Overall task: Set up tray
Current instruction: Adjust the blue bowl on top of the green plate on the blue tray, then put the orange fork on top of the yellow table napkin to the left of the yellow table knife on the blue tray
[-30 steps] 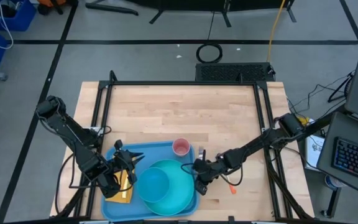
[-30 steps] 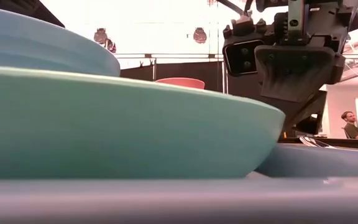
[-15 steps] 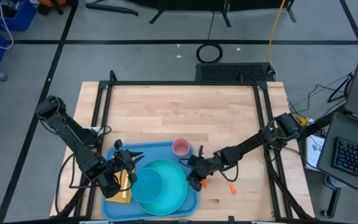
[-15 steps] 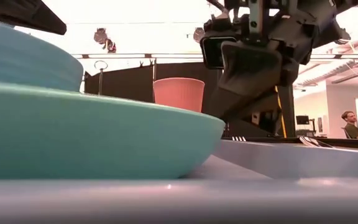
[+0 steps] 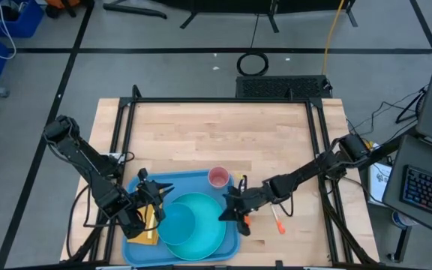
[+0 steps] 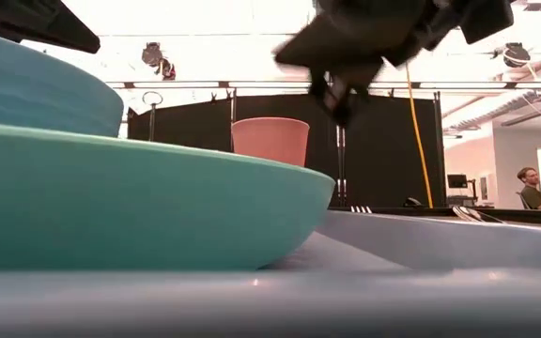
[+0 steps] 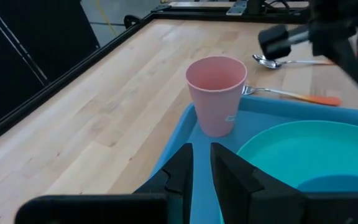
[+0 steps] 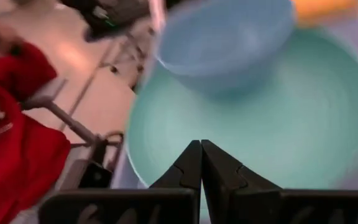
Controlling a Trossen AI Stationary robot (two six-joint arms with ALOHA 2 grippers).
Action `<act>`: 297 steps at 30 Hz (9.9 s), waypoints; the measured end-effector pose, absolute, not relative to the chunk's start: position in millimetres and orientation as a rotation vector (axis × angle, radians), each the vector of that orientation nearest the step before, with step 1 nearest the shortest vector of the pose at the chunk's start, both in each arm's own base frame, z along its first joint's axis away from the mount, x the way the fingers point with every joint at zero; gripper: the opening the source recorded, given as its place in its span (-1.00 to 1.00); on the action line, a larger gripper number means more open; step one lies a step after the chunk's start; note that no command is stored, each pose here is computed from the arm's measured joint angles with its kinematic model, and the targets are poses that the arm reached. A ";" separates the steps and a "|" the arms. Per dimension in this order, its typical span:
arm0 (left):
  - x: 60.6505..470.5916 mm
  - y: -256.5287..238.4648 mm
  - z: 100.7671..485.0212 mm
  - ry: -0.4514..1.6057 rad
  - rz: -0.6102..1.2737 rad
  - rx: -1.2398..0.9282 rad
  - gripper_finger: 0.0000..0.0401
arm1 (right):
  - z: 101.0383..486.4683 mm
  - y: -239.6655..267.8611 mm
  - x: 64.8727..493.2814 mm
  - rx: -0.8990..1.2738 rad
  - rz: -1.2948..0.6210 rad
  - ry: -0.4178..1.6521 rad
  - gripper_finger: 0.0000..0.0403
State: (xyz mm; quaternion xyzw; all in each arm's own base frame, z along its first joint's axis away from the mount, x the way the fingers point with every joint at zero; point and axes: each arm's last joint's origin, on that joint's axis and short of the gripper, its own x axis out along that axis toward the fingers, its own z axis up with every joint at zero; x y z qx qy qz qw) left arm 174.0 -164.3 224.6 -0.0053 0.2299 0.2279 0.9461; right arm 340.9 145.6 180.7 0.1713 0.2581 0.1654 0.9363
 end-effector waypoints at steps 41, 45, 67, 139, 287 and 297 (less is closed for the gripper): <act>174.2 -164.3 224.2 0.478 0.454 0.028 -0.69 | 197.8 178.4 442.1 -0.602 0.538 0.609 -0.05; 174.1 -164.1 224.2 0.479 0.455 0.030 -0.69 | 196.1 183.0 451.8 -0.645 0.533 0.655 -0.05; 173.8 -164.4 224.0 0.486 0.450 0.030 -0.69 | 191.3 187.7 458.4 -0.637 0.568 0.683 -0.62; 173.5 -164.5 223.5 0.502 0.441 0.025 -0.69 | 209.5 215.1 427.9 -0.283 0.589 0.848 -0.68; 177.1 -161.5 222.7 0.510 0.455 0.019 -0.69 | 161.6 109.8 297.9 0.508 -0.660 1.066 -0.99; 178.4 -160.0 222.6 0.511 0.463 0.015 -0.69 | 195.2 115.4 283.1 0.445 -0.653 0.823 -1.00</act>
